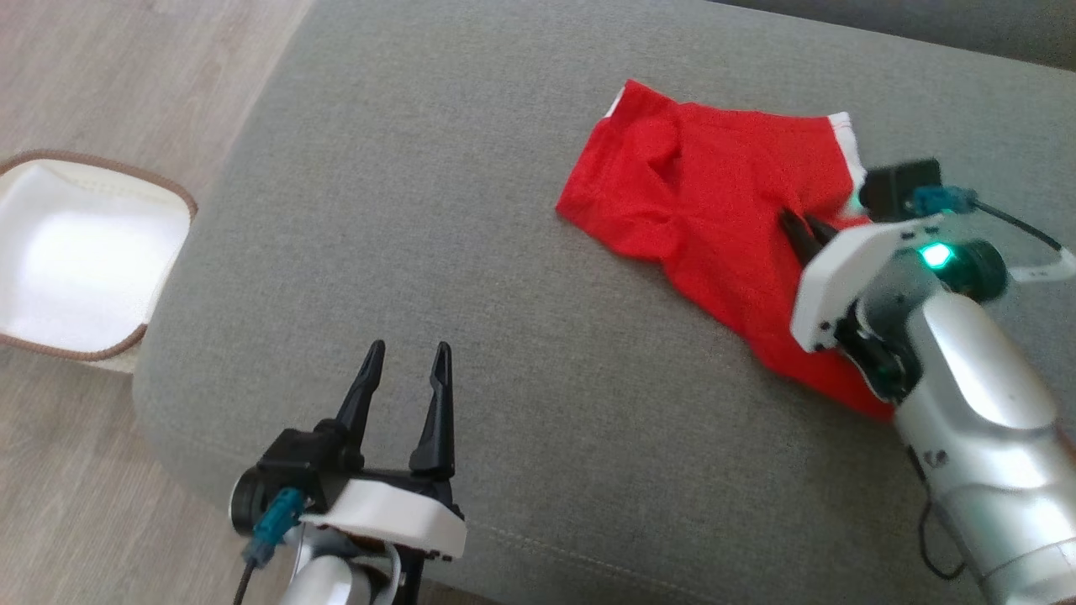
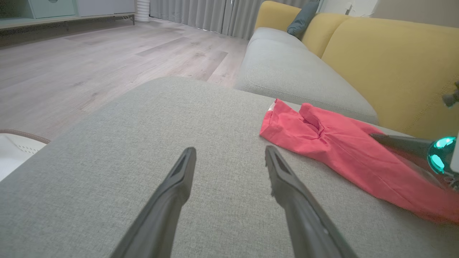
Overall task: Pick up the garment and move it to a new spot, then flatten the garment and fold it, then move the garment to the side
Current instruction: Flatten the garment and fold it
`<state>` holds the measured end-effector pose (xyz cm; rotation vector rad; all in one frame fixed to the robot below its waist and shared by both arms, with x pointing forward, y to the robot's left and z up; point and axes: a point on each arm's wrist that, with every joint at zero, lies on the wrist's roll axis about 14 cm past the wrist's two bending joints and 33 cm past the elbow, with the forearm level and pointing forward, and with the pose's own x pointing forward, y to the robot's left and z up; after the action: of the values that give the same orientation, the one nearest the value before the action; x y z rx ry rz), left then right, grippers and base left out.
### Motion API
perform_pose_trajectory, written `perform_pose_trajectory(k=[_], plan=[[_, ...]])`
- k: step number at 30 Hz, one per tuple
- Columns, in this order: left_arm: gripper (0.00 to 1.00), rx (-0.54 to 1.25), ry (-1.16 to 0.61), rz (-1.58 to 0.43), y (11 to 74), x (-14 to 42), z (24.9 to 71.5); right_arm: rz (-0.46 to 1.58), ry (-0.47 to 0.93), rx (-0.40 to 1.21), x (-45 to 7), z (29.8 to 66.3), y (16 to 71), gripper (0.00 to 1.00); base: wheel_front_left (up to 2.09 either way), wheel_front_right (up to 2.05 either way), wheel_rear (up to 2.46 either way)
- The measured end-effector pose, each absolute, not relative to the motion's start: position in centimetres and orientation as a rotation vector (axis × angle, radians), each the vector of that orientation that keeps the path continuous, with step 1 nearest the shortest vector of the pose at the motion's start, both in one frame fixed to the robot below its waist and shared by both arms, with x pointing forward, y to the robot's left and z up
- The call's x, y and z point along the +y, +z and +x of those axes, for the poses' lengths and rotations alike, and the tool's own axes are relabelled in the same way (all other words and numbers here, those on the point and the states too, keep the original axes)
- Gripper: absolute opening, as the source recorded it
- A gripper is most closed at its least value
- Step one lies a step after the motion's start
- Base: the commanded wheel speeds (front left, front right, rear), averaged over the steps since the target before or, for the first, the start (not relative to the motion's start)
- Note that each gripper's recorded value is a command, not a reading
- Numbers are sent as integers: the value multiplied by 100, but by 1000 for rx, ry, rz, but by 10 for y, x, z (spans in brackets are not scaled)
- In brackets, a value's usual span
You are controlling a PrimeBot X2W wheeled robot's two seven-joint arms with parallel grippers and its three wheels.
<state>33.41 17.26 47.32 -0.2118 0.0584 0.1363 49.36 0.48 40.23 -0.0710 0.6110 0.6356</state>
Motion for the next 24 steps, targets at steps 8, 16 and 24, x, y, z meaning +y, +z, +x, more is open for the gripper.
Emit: perform_pose_trajectory(k=[8, 16, 24], plan=[[100, 51, 108, -211, 475, 165, 339, -96, 841, 376, 63, 475, 459, 0, 0, 0, 0], [100, 48, 95, -207, 476, 162, 343, -216, 1083, 327, 103, 397, 443, 0, 0, 0, 0], [100, 53, 75, -211, 475, 156, 347, -277, 1156, 348, 102, 355, 413, 57, 0, 0, 0]])
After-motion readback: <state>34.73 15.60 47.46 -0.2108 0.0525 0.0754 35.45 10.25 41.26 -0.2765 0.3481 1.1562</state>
